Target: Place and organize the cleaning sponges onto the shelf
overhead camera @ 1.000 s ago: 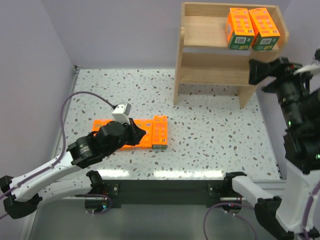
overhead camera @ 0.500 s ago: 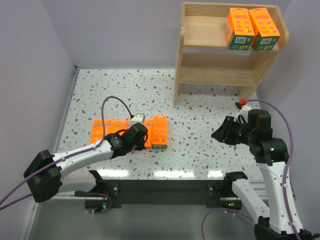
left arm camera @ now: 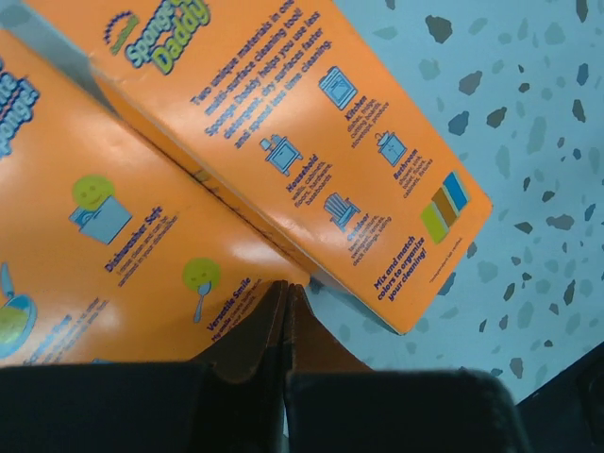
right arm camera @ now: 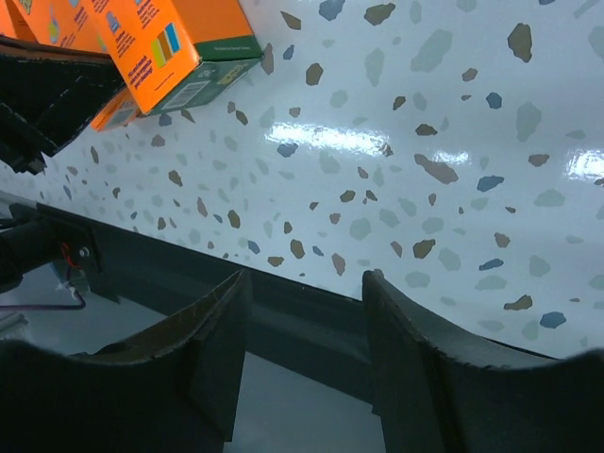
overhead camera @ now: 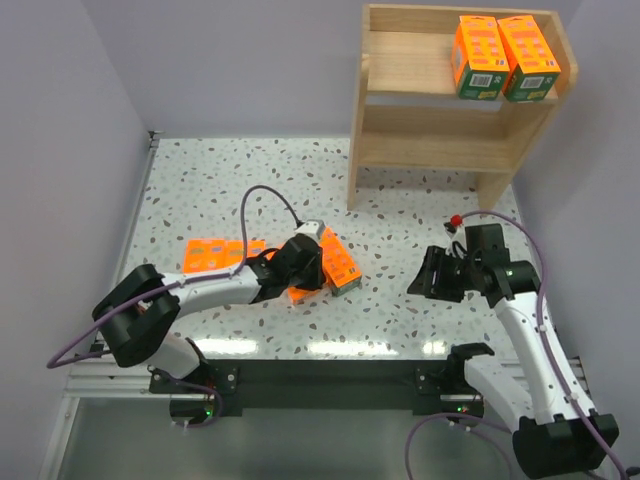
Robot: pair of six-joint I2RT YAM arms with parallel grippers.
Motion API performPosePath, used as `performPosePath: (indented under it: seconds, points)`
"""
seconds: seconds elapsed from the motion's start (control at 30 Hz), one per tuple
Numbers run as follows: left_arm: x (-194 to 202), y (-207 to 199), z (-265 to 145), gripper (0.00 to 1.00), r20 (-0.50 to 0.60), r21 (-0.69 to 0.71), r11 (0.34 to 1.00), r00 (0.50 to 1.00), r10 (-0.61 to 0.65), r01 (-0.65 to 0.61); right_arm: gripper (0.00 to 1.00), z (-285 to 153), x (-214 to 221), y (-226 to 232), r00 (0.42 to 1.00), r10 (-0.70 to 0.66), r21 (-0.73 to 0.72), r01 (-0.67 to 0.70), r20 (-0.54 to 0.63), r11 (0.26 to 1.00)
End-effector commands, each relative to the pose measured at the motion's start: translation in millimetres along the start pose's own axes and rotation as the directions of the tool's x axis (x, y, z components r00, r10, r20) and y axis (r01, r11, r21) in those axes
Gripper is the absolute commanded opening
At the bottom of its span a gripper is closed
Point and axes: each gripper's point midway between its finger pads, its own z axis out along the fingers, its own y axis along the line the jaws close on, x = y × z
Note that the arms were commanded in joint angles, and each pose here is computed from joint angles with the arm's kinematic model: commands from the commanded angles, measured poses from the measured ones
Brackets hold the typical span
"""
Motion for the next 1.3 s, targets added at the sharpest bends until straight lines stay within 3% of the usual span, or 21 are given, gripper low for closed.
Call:
performPosePath:
  seconds: [0.0,0.23,0.5,0.63,0.7,0.83,0.93,1.03,1.27]
  points:
    - [-23,-38,9,0.0,0.047,0.128,0.992,0.999,0.015,-0.021,0.54,11,-15,-2,0.999,-0.038,0.009,0.038,0.038,0.999]
    - [-19,-60,31,0.0,0.008,0.16,0.987,1.0,0.016,-0.017,0.66,30,-38,17,0.994,-0.101,0.029,0.1,0.041,0.995]
    - [-24,-33,31,0.0,0.026,0.048,0.998,0.999,0.037,-0.039,0.72,63,-63,19,0.967,-0.256,0.134,0.254,-0.003,0.958]
    - [-28,-17,32,0.0,0.033,0.018,1.0,0.999,0.024,-0.025,0.76,75,-66,25,0.937,-0.349,0.104,0.348,-0.001,0.932]
    - [-29,-12,37,0.0,0.028,0.012,1.0,0.999,0.021,-0.021,0.85,84,-63,39,0.912,-0.41,0.096,0.408,0.002,0.908]
    - [-37,-19,46,0.0,0.033,0.029,0.999,0.999,0.022,-0.023,0.9,108,-57,48,0.821,-0.57,0.142,0.567,-0.02,0.812]
    - [-46,-22,51,0.0,0.043,0.029,0.999,0.999,0.024,-0.025,0.91,121,-55,42,0.788,-0.615,0.145,0.613,-0.034,0.777]
    - [-60,-18,55,0.0,0.065,0.021,1.0,0.998,0.021,-0.022,0.92,125,-57,47,0.757,-0.653,0.117,0.646,0.024,0.754]
    - [-95,0,61,0.0,0.105,-0.013,1.0,0.994,0.023,-0.021,0.99,134,-73,54,0.726,-0.684,0.133,0.673,0.066,0.727]
